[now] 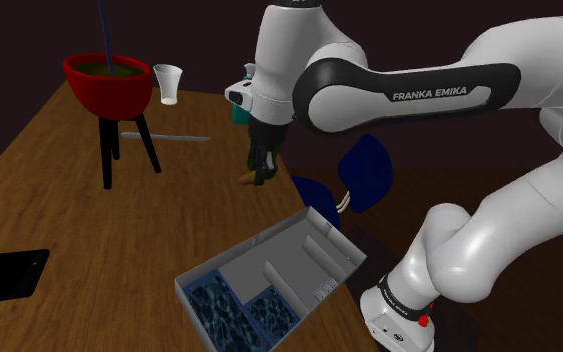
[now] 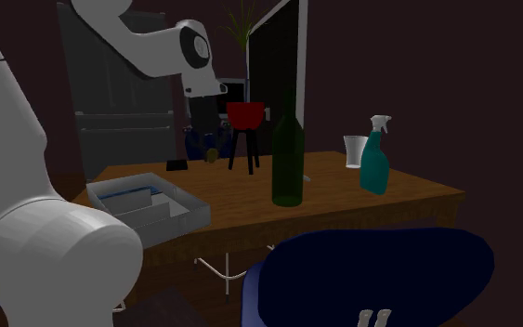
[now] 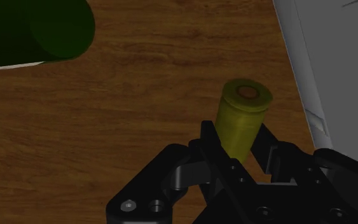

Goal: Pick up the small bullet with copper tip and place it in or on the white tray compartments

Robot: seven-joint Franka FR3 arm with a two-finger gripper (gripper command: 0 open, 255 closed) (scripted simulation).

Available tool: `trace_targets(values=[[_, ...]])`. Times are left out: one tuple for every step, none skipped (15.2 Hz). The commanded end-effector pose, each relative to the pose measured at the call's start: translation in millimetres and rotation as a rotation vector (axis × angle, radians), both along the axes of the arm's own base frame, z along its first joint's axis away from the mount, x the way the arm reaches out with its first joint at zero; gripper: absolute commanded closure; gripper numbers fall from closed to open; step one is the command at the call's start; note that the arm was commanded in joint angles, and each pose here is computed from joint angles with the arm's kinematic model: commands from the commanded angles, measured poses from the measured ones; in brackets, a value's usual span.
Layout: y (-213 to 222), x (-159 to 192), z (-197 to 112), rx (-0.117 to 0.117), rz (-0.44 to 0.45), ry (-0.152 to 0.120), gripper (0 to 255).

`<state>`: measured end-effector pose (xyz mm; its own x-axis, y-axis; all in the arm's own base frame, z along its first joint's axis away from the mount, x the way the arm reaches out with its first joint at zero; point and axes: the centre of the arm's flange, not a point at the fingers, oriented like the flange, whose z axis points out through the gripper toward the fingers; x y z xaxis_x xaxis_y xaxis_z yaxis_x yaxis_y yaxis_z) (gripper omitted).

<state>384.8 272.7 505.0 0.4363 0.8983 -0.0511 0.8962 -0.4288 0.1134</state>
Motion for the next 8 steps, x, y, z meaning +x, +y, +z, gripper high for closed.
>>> trace_targets(values=[[6.7, -25.3, -1.5, 0.000, -0.001, 0.000, 255], [10.3, -38.0, -1.4, 0.000, -0.001, 0.000, 255], [13.9, -50.8, -1.2, 0.000, -0.001, 0.000, 255], [17.5, -63.5, -1.1, 0.000, -0.001, 0.000, 255], [21.1, -76.2, -0.9, 0.000, -0.001, 0.000, 255], [24.6, -88.9, -0.8, 0.000, -0.001, 0.000, 255], [28.2, -101.6, -0.6, 0.000, -0.001, 0.000, 255], [31.8, -114.3, -0.5, 0.000, -0.001, 0.000, 255]])
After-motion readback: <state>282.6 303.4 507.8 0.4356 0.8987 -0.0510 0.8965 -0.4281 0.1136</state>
